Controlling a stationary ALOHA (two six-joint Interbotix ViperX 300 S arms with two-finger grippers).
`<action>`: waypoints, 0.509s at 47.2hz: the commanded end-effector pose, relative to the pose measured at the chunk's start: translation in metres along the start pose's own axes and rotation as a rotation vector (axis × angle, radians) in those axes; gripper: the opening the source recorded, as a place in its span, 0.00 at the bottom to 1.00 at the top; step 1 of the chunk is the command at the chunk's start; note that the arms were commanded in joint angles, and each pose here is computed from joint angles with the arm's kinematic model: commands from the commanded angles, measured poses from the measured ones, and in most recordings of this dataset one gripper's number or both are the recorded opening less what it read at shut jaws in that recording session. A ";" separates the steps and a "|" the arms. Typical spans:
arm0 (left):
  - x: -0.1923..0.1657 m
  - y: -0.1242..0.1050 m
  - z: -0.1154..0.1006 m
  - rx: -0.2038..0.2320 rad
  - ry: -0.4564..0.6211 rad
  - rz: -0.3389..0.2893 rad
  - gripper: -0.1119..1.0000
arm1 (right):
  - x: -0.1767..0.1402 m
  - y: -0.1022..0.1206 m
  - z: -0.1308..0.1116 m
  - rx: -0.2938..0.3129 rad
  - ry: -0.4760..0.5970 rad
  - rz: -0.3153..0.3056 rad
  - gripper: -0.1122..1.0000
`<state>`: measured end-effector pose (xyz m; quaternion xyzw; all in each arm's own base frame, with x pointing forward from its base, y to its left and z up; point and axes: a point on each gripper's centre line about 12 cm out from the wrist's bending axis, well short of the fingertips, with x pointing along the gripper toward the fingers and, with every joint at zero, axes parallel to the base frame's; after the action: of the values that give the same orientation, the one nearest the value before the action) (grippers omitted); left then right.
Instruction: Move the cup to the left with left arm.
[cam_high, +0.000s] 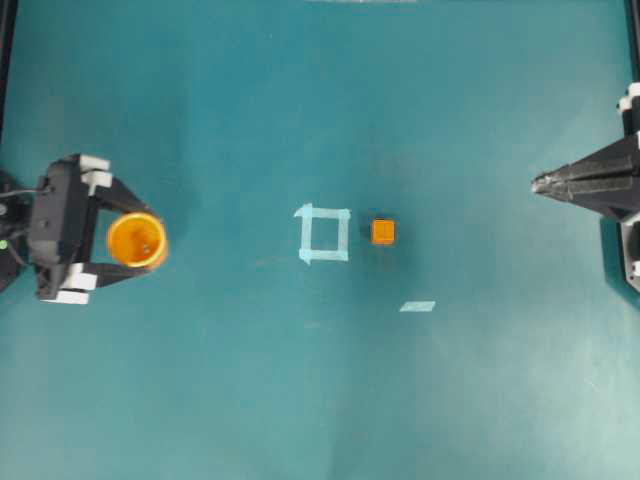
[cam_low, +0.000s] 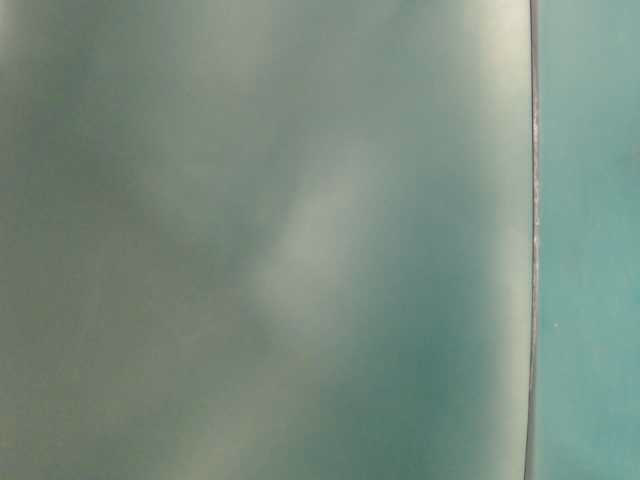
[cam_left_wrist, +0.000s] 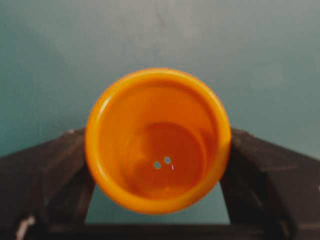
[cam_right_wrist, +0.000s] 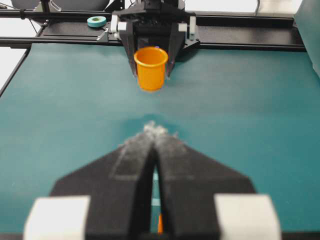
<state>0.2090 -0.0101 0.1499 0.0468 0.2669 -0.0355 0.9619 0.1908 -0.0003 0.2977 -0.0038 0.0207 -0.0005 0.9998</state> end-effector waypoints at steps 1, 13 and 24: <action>-0.009 -0.003 0.002 0.006 -0.012 -0.012 0.73 | 0.001 0.000 0.013 -0.001 -0.031 -0.002 0.09; -0.036 -0.006 -0.004 0.008 -0.089 -0.021 0.73 | 0.001 0.000 0.014 0.002 -0.034 0.000 0.10; -0.047 -0.008 -0.010 0.009 -0.147 -0.026 0.73 | 0.001 0.000 0.014 0.011 -0.035 0.000 0.10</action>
<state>0.1627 -0.0142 0.1615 0.0463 0.2066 -0.0506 0.9760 0.1908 -0.0003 0.2977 -0.0007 0.0207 -0.0006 0.9998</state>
